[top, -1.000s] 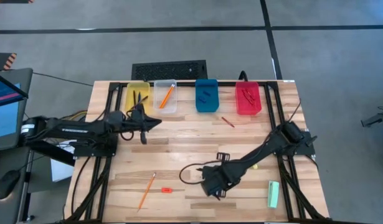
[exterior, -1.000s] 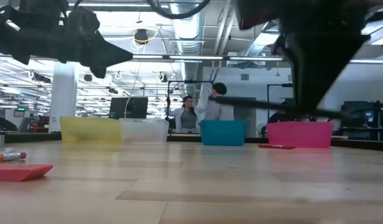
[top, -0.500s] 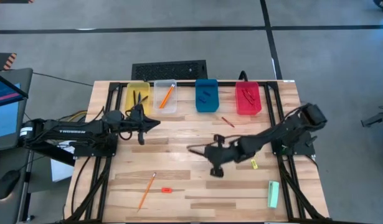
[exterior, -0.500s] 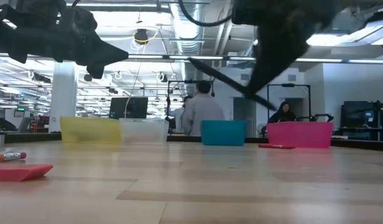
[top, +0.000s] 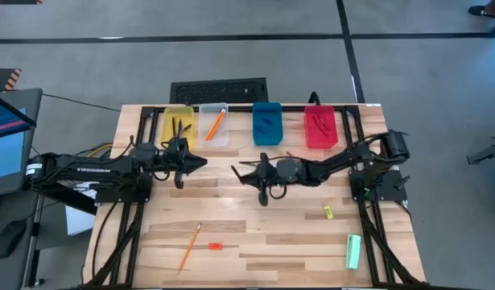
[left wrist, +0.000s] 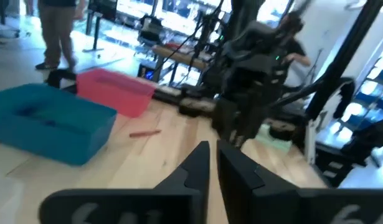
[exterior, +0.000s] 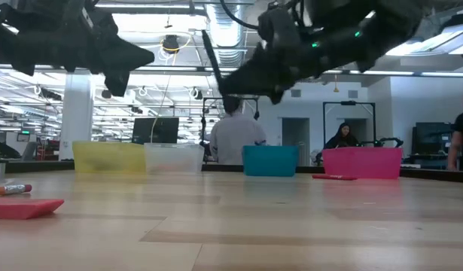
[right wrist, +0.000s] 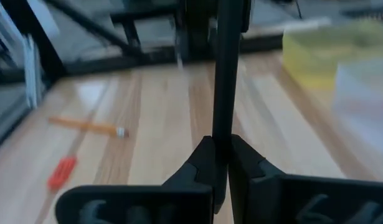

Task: Sort crayons/erasers/pens/pencils in bins
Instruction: Put the black pen into the yellow bin

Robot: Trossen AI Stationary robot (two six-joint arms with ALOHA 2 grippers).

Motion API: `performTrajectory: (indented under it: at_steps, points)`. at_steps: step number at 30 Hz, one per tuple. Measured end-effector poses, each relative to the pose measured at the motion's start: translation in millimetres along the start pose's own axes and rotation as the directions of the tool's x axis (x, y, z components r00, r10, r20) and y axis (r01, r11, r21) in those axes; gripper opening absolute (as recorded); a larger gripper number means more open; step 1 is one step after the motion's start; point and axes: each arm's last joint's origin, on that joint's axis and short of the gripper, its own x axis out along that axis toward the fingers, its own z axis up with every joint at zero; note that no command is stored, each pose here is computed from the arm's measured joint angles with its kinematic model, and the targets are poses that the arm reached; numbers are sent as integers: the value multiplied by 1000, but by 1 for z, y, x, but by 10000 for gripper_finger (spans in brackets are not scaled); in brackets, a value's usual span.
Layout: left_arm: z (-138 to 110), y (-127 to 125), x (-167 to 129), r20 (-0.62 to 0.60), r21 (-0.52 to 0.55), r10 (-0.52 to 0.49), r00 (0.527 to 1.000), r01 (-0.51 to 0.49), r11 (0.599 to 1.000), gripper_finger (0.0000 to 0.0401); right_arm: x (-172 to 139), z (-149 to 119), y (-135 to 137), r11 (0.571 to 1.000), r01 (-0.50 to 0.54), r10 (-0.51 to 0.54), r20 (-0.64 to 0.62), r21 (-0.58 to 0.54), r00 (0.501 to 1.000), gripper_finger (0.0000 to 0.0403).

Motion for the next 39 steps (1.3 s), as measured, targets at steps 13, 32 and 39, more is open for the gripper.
performTrajectory:
  at_steps: [13,32,39]
  points:
    - [11,-16,20,25,52,-14,1000,12,999,138,30,14,-23,996,-60,44,197,73,979,26]
    - [25,-20,67,33,97,-66,997,63,993,155,32,18,-24,998,-59,50,208,37,977,27]
    - [29,-22,74,55,153,-107,993,98,983,149,32,18,-23,997,-62,53,206,36,977,26]
